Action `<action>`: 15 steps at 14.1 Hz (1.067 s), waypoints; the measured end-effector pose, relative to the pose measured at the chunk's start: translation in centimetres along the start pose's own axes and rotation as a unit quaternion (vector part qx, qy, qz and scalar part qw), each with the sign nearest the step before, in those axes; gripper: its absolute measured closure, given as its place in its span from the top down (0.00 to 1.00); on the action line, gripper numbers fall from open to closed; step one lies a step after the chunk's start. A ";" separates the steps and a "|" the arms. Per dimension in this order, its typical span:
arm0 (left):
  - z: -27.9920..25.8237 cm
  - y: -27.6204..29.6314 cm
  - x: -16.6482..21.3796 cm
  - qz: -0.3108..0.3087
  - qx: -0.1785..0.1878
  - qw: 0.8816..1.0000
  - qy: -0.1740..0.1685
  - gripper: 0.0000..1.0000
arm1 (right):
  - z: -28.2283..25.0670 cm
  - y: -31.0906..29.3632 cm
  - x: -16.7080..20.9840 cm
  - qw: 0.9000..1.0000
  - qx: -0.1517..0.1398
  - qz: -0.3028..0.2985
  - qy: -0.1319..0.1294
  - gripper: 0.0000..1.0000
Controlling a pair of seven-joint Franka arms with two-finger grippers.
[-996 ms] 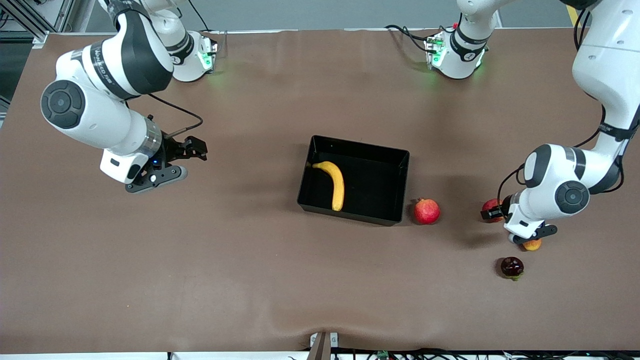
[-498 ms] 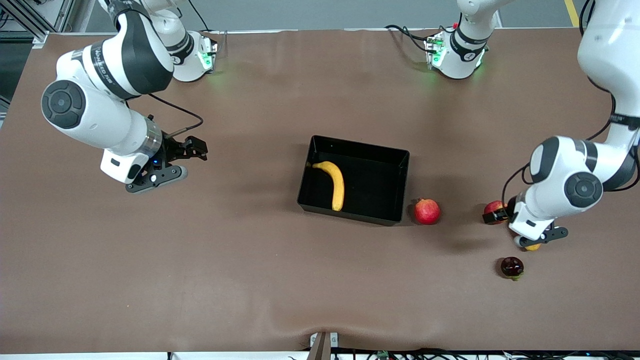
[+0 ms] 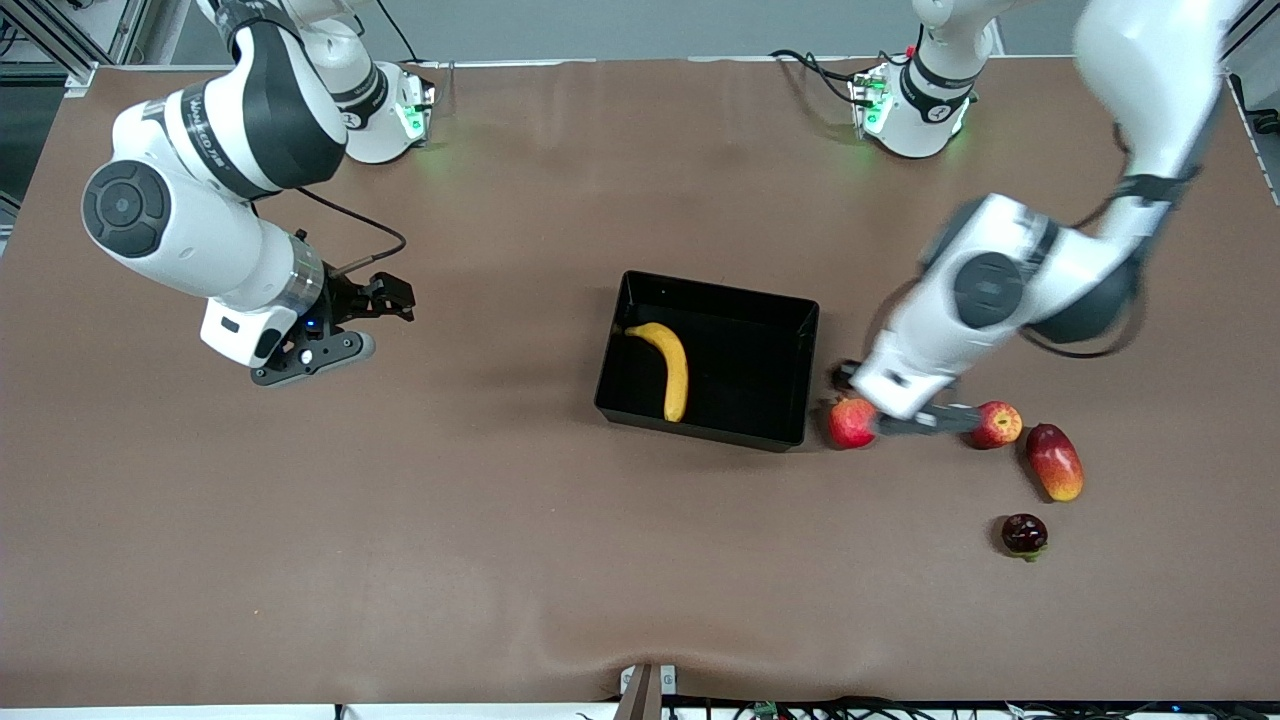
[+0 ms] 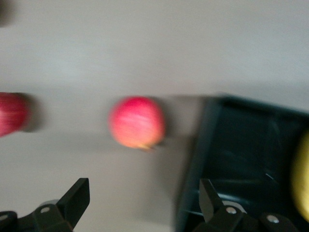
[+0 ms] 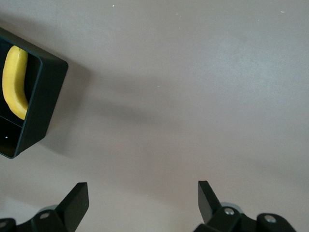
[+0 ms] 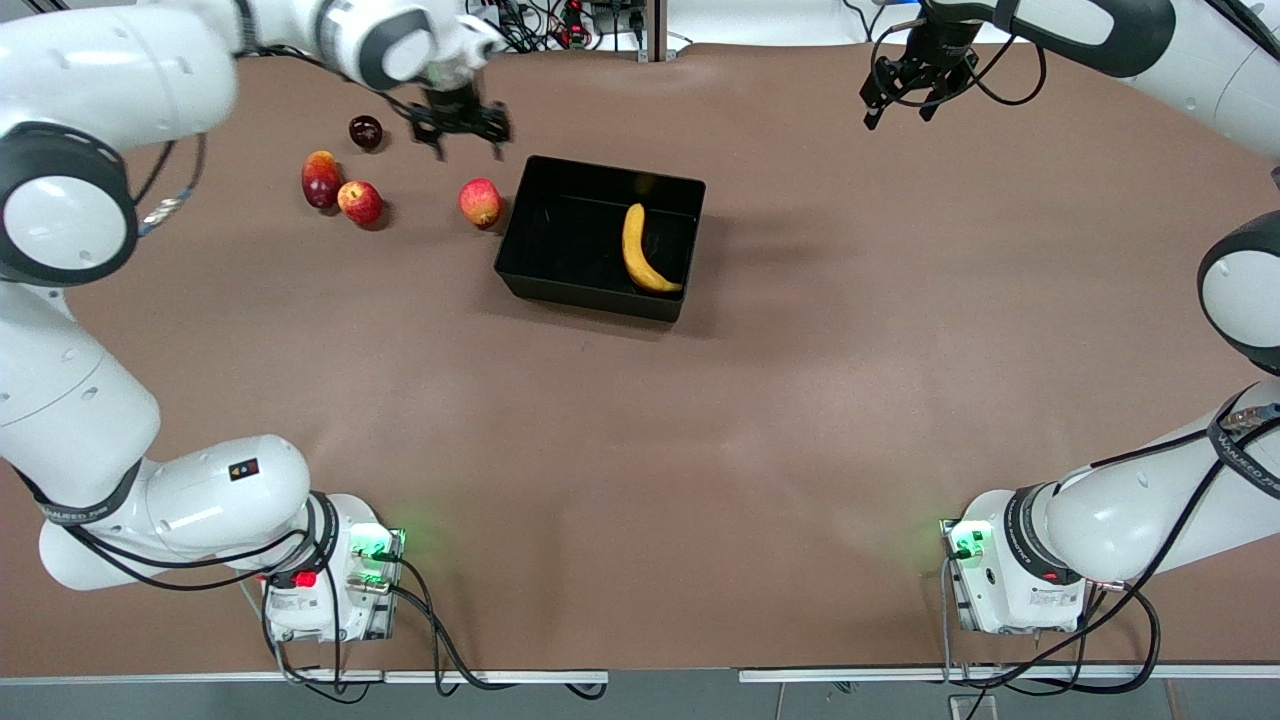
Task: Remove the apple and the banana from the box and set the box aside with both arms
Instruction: 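Move the left gripper back into the box and grasp the yellow banana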
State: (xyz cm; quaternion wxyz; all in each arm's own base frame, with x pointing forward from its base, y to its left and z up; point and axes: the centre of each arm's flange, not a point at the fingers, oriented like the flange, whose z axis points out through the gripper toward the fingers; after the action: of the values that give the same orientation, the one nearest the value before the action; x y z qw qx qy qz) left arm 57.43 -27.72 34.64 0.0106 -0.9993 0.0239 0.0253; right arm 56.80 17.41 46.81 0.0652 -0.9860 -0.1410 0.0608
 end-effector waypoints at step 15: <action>16.0 19.9 -4.3 0.063 -0.035 0.997 0.008 0.72 | 0.0 0.1 0.0 1.000 0.000 0.001 0.000 1.00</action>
State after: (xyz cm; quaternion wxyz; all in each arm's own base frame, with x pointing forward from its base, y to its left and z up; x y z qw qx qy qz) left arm 51.38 -47.05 18.47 -0.0259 -0.9958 0.0864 0.0186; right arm 56.82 17.28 46.76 0.0651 -0.9861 -0.1399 0.0612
